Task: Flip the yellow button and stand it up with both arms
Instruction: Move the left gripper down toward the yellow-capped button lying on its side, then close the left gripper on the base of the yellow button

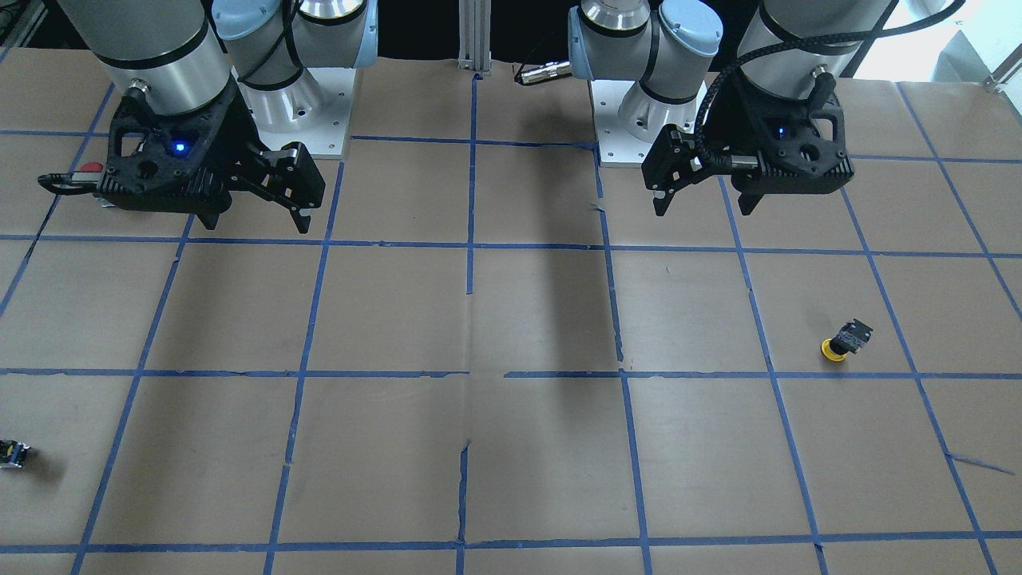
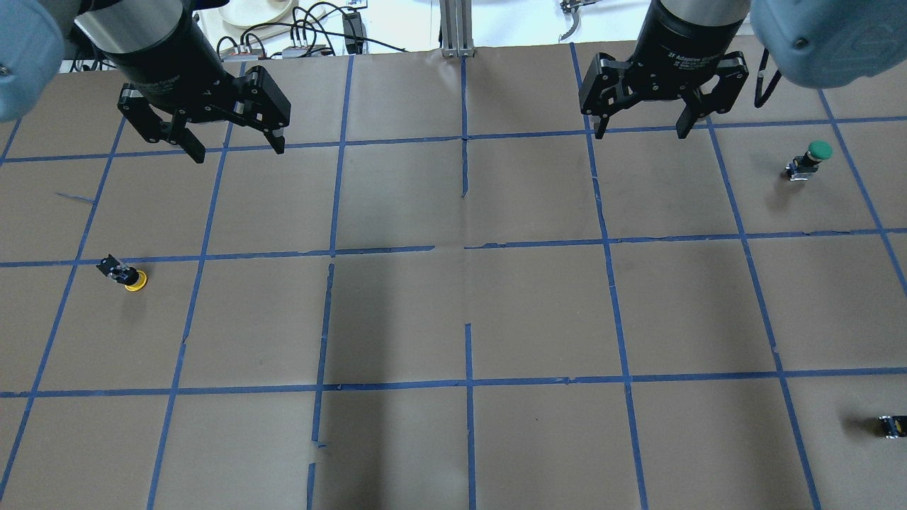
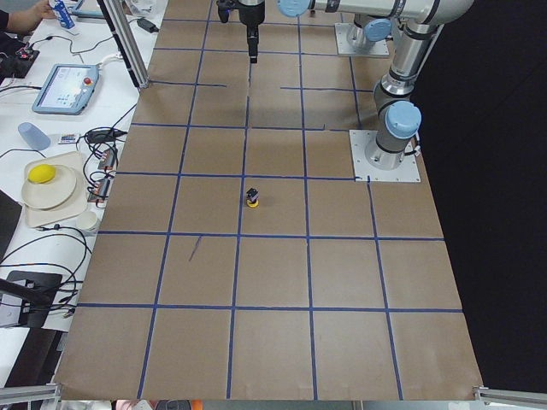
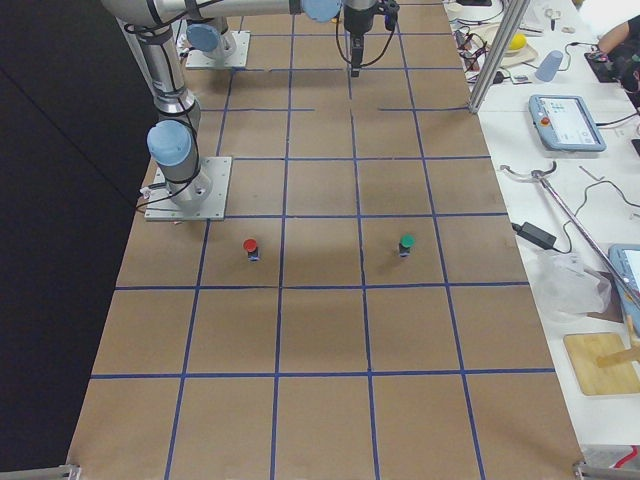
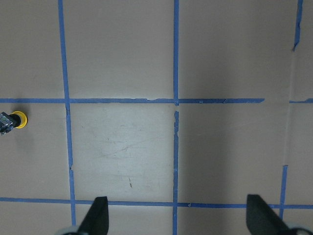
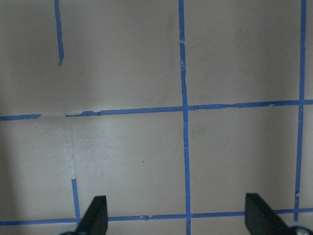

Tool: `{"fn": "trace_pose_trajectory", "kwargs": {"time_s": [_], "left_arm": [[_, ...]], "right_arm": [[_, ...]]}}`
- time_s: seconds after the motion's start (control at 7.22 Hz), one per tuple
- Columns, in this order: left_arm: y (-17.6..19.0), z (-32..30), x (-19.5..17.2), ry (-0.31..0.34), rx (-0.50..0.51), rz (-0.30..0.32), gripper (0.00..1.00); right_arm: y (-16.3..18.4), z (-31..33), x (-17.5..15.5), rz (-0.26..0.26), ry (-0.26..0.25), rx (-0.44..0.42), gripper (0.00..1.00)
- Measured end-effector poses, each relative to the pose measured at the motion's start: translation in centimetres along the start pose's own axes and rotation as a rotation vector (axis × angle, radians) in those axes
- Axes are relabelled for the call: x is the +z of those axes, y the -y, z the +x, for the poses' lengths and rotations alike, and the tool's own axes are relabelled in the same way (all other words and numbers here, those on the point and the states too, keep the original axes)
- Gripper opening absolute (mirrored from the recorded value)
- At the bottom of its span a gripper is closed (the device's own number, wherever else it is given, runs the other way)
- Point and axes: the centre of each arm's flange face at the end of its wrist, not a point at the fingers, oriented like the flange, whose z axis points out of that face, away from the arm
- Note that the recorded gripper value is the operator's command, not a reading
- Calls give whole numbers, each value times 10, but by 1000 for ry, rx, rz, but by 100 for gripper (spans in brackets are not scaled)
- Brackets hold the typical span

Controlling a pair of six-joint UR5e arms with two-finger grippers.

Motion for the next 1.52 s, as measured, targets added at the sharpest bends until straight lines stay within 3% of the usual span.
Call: {"fn": "trace_pose_trajectory", "kwargs": {"time_s": [0.14,0.42,0.69,1.11,1.52], "left_arm": [[2,-2,1,15,-2,1,100],[0,-13,8,109,23,-16,100],[13,-49,41,149,79,-82,99],[45,-160,94,131,214,-110,99],[50,-256,144,80,319,-102,99]], "right_arm": [[0,0,0,0,0,0,100],[0,0,0,0,0,0,100],[0,0,0,-1,0,0,100],[0,0,0,0,0,1,100],[0,0,0,0,0,2,100]]}}
